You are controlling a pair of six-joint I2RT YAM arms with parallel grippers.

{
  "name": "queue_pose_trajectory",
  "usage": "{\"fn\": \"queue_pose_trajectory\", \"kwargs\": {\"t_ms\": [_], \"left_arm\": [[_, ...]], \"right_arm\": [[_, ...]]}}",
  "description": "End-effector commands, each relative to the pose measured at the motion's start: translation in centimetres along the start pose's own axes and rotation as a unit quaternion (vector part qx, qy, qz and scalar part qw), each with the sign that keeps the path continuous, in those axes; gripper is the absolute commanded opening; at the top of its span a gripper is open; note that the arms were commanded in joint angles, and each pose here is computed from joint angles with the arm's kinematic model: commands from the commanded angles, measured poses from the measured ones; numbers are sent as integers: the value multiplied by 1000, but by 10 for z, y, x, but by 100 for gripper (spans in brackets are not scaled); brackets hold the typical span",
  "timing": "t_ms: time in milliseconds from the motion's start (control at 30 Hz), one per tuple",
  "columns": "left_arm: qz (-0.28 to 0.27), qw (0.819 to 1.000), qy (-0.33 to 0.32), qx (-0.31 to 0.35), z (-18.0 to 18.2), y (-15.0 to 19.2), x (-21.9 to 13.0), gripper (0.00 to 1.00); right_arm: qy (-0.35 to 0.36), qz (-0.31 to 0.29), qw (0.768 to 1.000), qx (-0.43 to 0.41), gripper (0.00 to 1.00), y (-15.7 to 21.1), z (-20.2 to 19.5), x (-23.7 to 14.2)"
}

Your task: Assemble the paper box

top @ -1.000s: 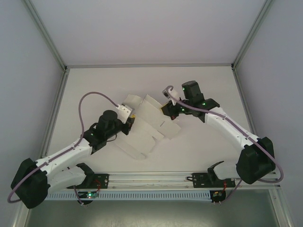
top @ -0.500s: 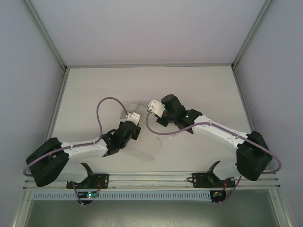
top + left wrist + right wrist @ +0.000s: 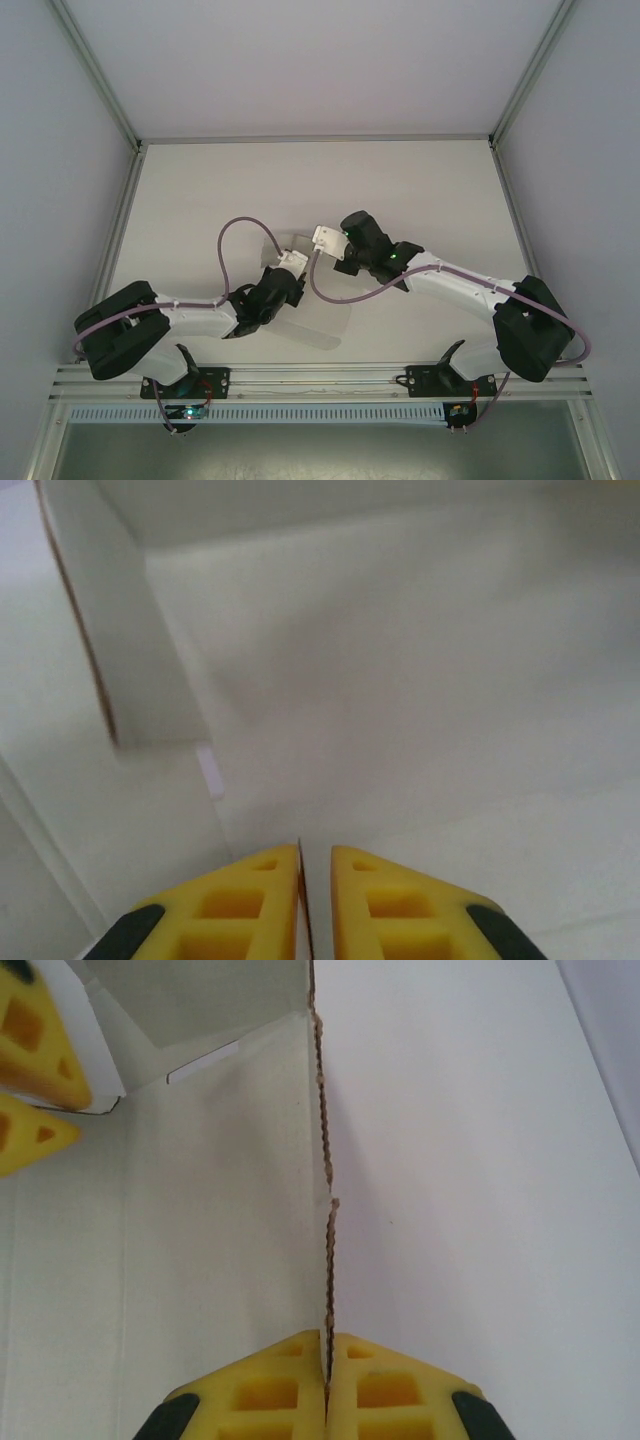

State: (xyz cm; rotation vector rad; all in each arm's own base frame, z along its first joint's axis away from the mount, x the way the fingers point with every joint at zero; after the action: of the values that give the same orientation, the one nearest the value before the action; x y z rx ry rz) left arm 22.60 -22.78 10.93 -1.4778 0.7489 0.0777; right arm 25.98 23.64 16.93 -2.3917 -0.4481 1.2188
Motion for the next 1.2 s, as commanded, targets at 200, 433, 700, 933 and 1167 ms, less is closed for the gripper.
{"fn": "queue_pose_trajectory", "kwargs": {"t_ms": [200, 433, 700, 933, 1167], "left_arm": [[-54, 994, 30, -85, 17, -31, -73, 98], [-84, 980, -33, -180, 57, -41, -123, 100], [-44, 960, -110, -253, 87, -37, -125, 100], [-17, 941, -148, -303, 109, -33, -112, 100], [-20, 934, -157, -320, 119, -28, -110, 100]], "right_arm": [[18, 21, 996, -88, 0, 6, 0, -9], [106, -4, 984, -145, 0, 0, 0, -9], [290, -23, 935, -202, 0, -5, -6, -13], [315, -46, 926, -201, 0, -17, -8, -21], [268, -41, 938, -218, 0, -13, 13, -13]]}}
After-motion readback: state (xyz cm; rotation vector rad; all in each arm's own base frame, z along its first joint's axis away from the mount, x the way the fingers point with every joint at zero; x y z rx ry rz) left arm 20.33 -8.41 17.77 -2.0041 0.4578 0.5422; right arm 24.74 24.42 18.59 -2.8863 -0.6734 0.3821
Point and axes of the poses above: each hand's point on the last joint's axis, 136 mm out from that joint toward the fingers, its own x axis out along the fingers, its own z axis along the line the jaws close on, y = z × x, the point moved 6 cm from there along -x, back along the fingers, and after that the axes turned 9 degrees about -x, right-handed, at the moved point
